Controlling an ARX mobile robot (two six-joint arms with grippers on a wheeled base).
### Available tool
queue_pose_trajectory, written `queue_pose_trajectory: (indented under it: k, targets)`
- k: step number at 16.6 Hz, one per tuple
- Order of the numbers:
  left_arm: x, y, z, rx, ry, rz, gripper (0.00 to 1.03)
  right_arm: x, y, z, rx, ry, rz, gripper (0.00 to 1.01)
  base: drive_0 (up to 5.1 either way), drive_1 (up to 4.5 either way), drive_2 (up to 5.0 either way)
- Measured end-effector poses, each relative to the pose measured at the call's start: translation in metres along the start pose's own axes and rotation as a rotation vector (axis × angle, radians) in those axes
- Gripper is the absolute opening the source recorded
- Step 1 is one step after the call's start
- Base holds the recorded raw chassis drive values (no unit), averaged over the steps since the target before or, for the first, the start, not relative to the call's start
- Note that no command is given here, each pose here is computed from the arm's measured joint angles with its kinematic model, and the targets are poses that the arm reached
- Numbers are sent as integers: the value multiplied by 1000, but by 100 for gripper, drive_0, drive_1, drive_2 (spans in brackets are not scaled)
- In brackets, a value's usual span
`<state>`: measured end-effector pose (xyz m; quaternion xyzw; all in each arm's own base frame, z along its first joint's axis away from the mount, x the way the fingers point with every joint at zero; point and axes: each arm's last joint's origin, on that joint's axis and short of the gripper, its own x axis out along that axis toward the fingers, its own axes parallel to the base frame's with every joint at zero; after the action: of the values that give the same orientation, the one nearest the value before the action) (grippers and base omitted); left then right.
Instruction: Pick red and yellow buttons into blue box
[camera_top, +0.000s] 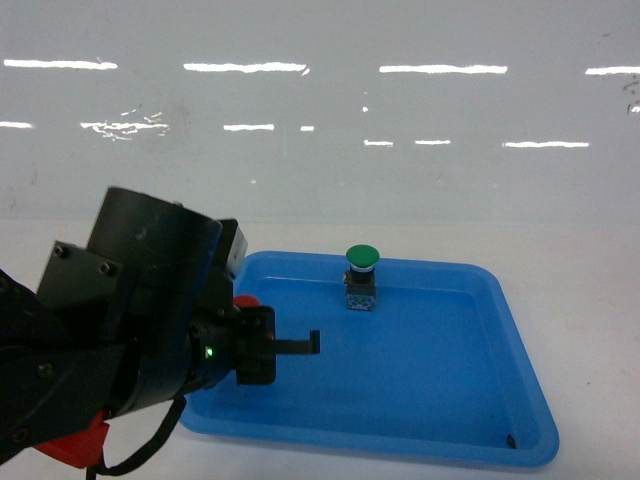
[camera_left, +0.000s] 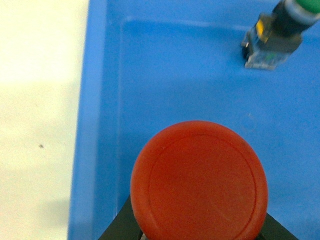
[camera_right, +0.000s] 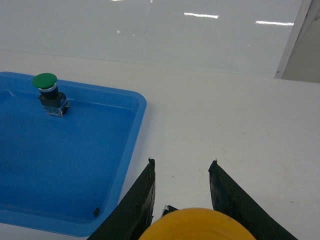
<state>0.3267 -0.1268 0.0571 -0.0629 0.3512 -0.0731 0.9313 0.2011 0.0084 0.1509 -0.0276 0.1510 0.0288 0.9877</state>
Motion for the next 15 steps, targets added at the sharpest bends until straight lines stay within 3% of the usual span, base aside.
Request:
queue_pose_trajectory:
  k: [2, 4, 8, 10, 11, 13, 15]
  targets:
    - [-19, 2, 23, -16, -112, 15, 24, 0, 0, 0, 0, 0, 0, 30, 0, 0, 0]
    - [-38, 10, 39, -37, -205, 61, 24, 0, 0, 0, 0, 0, 0, 30, 0, 0, 0]
    - [-73, 29, 52, -27, -359, 166, 24, 0, 0, 0, 0, 0, 0, 30, 0, 0, 0]
    - [-100, 41, 62, -47, -480, 178, 24, 0, 0, 0, 0, 0, 0, 30, 0, 0, 0]
    - [-115, 50, 64, -68, -525, 203, 24, 0, 0, 0, 0, 0, 0, 30, 0, 0, 0]
    - [-138, 63, 51, -86, -541, 265, 24, 0, 0, 0, 0, 0, 0, 30, 0, 0, 0]
    - [-156, 61, 36, -72, -550, 258, 24, 0, 0, 0, 0, 0, 0, 30, 0, 0, 0]
